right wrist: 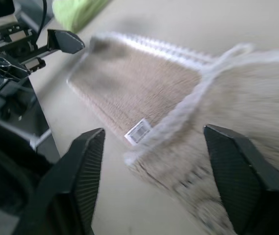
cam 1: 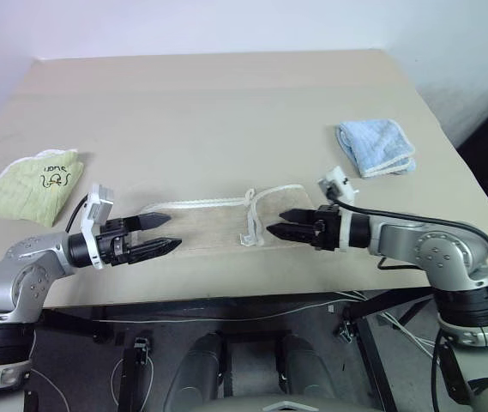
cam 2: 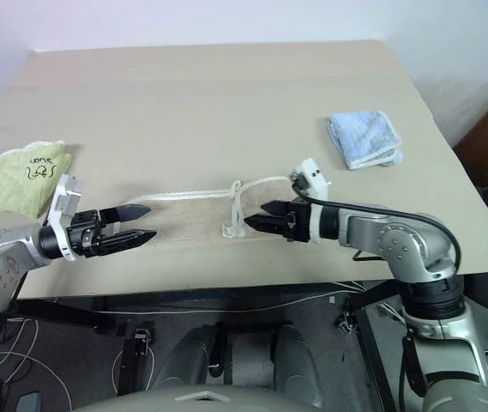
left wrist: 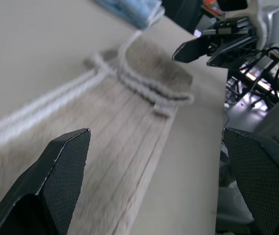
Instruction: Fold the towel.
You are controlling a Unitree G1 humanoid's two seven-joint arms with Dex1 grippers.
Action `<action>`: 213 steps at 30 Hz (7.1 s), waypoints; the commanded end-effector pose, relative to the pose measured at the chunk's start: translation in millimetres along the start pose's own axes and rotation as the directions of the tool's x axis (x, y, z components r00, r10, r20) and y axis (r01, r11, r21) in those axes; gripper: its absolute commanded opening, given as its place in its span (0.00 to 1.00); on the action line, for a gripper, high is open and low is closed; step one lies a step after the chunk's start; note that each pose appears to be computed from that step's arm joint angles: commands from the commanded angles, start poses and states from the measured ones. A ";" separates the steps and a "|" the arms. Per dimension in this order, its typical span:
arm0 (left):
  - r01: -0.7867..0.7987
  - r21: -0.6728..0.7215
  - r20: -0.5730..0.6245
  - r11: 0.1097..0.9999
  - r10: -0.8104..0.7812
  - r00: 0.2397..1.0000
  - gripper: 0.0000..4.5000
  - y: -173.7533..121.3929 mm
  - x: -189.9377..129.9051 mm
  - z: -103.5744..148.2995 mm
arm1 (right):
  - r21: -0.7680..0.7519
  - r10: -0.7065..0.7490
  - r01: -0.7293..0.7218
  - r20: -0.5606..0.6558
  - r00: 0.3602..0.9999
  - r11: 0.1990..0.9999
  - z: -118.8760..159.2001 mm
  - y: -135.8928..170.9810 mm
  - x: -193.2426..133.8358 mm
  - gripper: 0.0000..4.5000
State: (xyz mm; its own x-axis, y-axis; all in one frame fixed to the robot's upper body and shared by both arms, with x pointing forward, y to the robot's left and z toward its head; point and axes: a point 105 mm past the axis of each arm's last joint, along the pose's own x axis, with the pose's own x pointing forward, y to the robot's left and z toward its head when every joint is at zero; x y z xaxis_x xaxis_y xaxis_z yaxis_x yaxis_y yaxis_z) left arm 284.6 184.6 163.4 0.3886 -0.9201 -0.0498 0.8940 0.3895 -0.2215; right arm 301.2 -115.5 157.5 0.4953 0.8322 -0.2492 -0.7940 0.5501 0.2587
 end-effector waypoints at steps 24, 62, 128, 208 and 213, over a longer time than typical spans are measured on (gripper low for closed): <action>0.183 0.195 -0.118 0.964 -0.163 0.980 0.01 2.4 171.7 -24.2 | -0.091 -0.243 0.268 0.223 0.944 0.959 11.5 -56.6 40.0 0.00; -0.296 0.282 0.089 0.913 0.282 0.955 1.00 22.7 14.2 37.5 | -0.400 0.186 -0.139 0.083 0.979 0.906 28.5 13.8 55.4 0.57; -0.389 -0.825 0.035 0.411 0.724 0.689 0.09 20.9 -49.5 -49.2 | -0.542 0.089 -0.086 -0.020 0.996 0.836 30.6 -6.3 61.7 1.00; 0.050 -0.443 0.027 0.895 -0.043 0.999 0.99 -27.9 123.4 7.6 | -0.160 -0.492 0.572 0.361 0.793 0.805 73.6 -75.9 -70.1 1.00; -0.093 0.169 0.001 0.981 0.094 0.996 0.99 -5.8 87.8 34.0 | -0.124 -0.329 0.394 0.358 0.874 0.911 73.5 -49.5 -36.1 1.00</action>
State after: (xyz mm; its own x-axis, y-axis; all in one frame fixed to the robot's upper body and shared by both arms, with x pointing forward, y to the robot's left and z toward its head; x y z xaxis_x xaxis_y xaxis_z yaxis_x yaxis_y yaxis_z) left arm 327.6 114.3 168.5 0.5202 -0.8402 -0.1528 0.7988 0.5420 -0.2610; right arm 354.0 -189.3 208.3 0.8690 0.4945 -0.0159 -0.4939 0.8690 0.0298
